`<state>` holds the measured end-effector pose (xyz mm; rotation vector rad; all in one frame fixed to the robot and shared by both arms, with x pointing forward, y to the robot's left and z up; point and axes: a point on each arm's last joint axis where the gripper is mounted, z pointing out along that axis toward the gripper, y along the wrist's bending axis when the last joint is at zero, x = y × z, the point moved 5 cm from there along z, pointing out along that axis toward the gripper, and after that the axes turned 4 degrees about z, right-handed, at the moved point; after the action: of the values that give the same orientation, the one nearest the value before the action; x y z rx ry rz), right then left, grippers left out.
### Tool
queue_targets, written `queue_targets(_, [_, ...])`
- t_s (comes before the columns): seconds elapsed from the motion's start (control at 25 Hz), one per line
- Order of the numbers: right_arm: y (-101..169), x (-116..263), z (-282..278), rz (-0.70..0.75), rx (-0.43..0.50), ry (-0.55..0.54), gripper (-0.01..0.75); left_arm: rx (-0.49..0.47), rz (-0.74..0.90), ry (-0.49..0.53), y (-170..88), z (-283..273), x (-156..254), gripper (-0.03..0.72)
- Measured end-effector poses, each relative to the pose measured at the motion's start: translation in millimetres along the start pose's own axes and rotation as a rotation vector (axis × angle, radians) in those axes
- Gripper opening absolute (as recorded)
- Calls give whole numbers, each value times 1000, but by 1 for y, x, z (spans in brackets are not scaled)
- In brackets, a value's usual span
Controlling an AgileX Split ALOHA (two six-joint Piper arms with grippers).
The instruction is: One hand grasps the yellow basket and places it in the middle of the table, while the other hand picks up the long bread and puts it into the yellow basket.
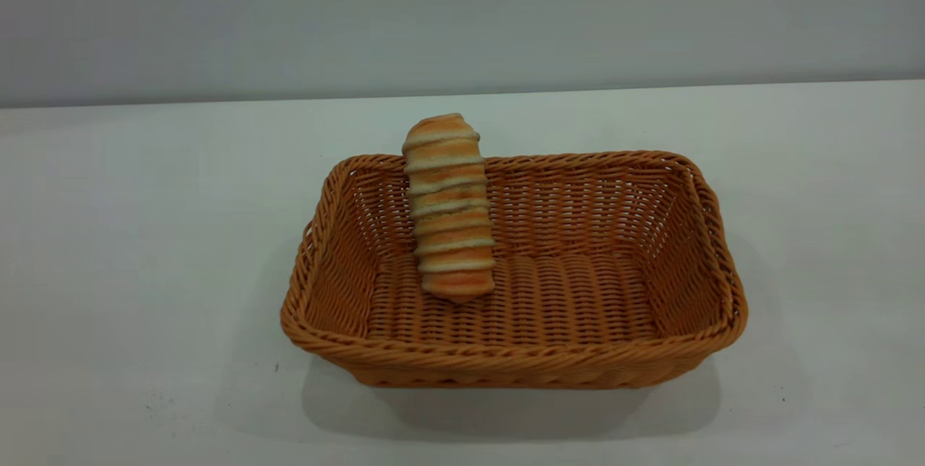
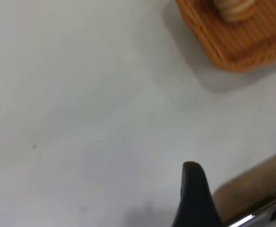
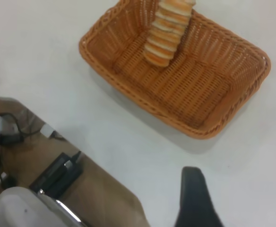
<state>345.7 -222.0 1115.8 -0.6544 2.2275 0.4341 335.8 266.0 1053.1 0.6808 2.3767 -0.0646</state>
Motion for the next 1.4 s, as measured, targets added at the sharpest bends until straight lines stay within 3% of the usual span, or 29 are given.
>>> queue_targets(0.28, [9,52,-2,16,1,-4,534,-6,-17,-43,-14,-7,60,548])
queue_targets(0.52, [10,87,5,40,12,-5,534,-26,-18,-131,-20,-9,86,548])
queue_targets(0.84, [2,110,-4,40,127,-74,534,-50,-19,-211,-21,-10,94,548])
queue_targets(1.4, [-15,136,4,89,246,-83,534,-54,-18,-215,-20,-10,94,546])
